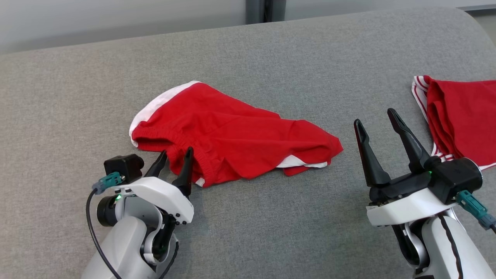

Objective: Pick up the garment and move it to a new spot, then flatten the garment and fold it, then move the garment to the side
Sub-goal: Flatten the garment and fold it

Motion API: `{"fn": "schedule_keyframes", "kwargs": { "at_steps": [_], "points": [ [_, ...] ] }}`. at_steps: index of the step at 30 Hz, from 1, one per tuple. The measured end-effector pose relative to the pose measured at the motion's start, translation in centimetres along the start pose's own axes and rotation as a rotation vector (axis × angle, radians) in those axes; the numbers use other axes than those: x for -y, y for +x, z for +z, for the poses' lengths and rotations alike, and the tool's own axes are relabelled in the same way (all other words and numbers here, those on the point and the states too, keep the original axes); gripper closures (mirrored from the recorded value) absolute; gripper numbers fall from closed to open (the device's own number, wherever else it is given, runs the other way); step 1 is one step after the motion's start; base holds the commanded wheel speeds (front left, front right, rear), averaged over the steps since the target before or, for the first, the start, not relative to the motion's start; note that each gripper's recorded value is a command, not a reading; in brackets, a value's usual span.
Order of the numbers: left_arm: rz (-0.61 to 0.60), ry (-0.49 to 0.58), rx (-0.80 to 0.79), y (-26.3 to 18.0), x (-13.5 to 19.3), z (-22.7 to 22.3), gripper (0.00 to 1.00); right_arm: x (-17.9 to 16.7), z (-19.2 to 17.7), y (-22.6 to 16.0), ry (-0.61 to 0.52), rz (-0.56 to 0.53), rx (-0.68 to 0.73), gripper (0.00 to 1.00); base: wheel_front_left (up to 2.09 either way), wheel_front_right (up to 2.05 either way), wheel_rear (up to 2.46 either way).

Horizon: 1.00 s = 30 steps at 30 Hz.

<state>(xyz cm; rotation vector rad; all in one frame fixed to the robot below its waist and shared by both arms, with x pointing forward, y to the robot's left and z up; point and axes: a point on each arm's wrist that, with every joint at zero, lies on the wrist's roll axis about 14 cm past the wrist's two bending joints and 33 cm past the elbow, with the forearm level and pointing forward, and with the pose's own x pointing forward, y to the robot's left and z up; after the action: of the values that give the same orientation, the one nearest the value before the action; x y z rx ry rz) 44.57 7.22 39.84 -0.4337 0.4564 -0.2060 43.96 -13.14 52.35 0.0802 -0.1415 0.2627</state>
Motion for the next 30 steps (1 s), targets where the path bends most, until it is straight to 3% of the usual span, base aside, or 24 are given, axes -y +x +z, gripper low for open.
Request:
{"fn": "schedule_keyframes", "kwargs": {
  "at_steps": [8,9,10,22,26,30],
  "points": [
    [-0.040,0.003,-0.007,1.5,1.4,0.2,0.00,0.3,-0.2,0.2,0.003,-0.011,-0.002,0.00,0.00,0.00,0.00],
    [-0.047,0.003,-0.010,1.6,1.6,0.1,0.39,0.3,-0.2,0.2,0.004,-0.013,-0.002,0.00,0.00,0.00,0.00],
    [-0.058,0.003,-0.014,1.7,1.8,0.0,1.00,0.3,-0.2,0.2,0.004,-0.014,-0.003,0.00,0.00,0.00,0.00],
    [-0.200,0.055,0.157,3.1,6.0,4.7,1.00,1.1,0.4,-0.6,0.004,-0.048,0.006,0.00,0.00,0.00,0.00],
    [-0.312,0.086,0.219,3.2,9.9,6.8,1.00,1.3,1.0,-1.0,0.004,-0.062,0.016,0.00,0.00,0.00,0.00],
    [-0.506,0.102,0.285,2.2,16.9,9.2,1.00,1.8,1.5,-1.5,0.003,-0.082,0.027,0.00,0.00,0.00,0.00]
  ]
}}
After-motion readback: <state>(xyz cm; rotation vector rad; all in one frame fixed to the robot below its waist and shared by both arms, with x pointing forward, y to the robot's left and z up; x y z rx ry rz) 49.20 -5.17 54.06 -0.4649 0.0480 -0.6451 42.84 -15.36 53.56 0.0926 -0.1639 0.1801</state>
